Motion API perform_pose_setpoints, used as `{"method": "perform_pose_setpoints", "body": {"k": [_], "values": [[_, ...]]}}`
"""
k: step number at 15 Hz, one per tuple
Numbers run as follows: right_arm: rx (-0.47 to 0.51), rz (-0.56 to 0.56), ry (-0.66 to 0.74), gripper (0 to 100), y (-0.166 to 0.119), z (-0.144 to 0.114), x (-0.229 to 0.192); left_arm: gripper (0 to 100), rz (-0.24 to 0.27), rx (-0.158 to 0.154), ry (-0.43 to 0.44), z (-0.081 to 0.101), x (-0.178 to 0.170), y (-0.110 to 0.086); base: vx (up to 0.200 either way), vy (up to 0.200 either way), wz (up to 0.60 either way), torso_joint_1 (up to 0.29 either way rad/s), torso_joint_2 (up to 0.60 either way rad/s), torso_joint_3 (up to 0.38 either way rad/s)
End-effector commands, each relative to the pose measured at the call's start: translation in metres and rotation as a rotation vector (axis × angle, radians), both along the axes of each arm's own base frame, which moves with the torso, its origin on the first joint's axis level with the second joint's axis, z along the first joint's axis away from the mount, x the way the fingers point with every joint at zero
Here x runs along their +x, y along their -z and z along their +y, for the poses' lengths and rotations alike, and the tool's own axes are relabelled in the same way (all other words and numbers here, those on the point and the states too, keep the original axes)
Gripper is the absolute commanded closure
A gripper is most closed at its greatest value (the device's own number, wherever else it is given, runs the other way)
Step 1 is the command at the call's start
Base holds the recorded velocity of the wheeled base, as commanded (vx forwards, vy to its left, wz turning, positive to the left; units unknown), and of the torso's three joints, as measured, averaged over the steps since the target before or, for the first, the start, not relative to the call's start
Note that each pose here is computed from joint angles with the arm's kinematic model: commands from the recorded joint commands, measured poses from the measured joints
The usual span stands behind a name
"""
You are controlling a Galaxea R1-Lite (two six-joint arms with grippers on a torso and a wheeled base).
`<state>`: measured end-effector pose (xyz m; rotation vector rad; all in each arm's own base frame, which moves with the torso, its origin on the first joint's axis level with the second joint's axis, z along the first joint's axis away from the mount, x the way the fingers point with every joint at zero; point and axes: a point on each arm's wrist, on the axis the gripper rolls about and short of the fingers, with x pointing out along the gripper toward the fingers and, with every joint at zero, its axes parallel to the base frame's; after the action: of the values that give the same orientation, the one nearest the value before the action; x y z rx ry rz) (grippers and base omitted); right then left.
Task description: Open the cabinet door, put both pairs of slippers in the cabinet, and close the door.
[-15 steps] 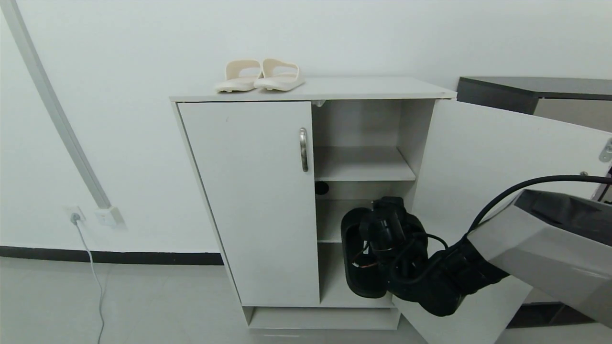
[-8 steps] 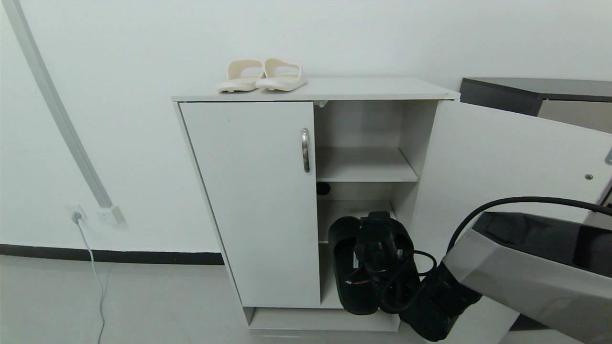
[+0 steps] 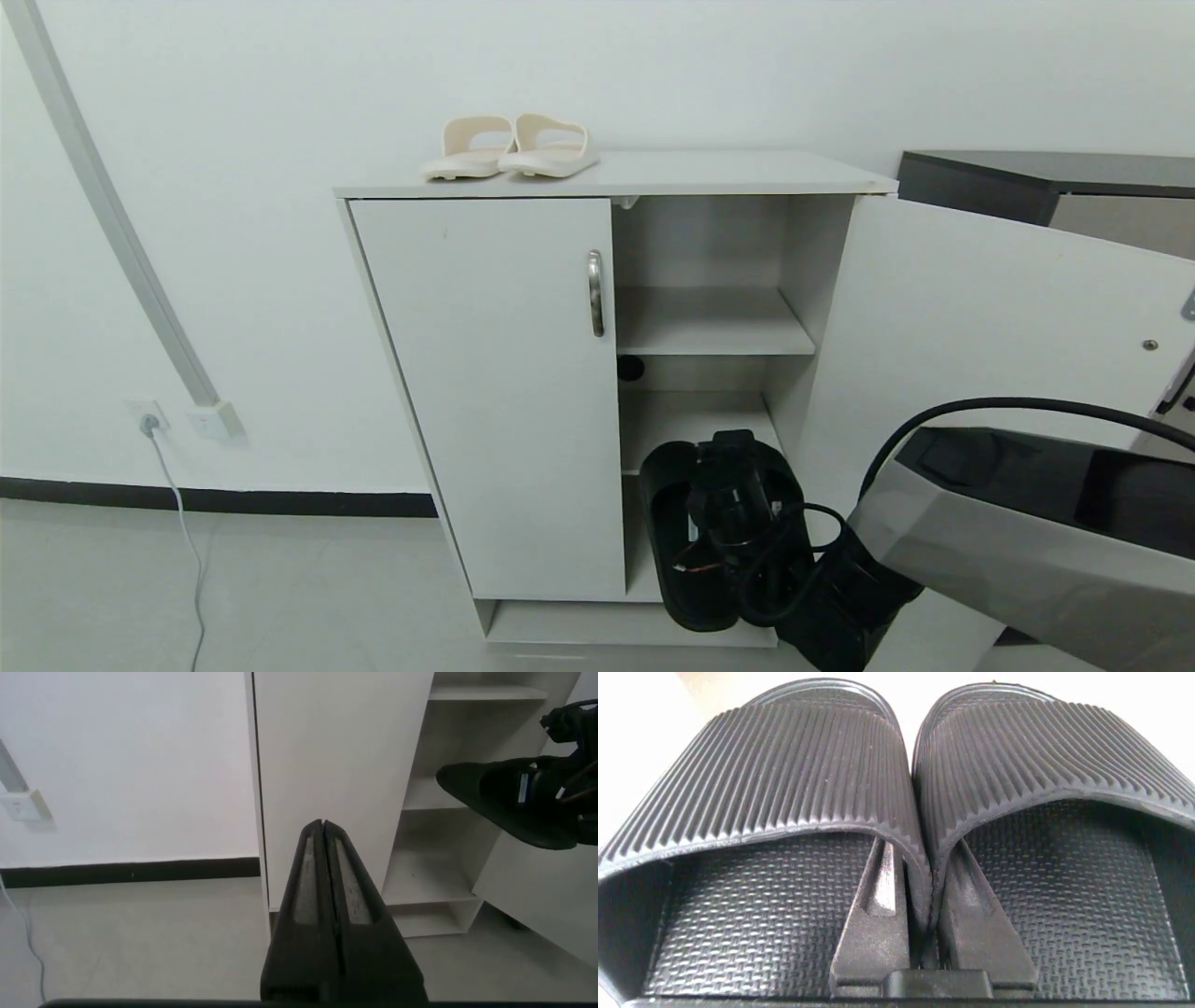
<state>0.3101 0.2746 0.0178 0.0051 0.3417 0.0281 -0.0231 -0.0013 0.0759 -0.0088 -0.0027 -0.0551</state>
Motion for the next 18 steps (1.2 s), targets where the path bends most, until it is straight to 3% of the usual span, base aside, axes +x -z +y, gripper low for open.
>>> {"method": "perform_pose_setpoints", "body": {"k": [1, 6, 15, 18], "values": [[-0.003, 0.004, 0.003, 100, 0.003, 0.000, 0.001, 100, 0.001, 0.000, 0.000, 0.000, 0.000, 0.000, 0.000, 0.000, 0.00, 0.000, 0.00, 0.000], [-0.010, 0.010, 0.004, 100, 0.007, 0.000, 0.001, 100, 0.001, 0.000, 0.000, 0.000, 0.000, 0.000, 0.000, 0.000, 0.00, 0.001, 0.00, -0.038], [-0.022, 0.025, 0.012, 100, 0.020, 0.001, 0.003, 100, 0.002, -0.003, 0.000, 0.000, 0.000, 0.000, 0.000, 0.000, 0.00, 0.004, 0.00, -0.190], [-0.008, -0.035, 0.022, 100, 0.028, 0.001, 0.011, 100, 0.002, -0.005, -0.001, 0.000, 0.000, 0.000, 0.000, 0.000, 0.00, -0.001, 0.00, -0.132]]}}
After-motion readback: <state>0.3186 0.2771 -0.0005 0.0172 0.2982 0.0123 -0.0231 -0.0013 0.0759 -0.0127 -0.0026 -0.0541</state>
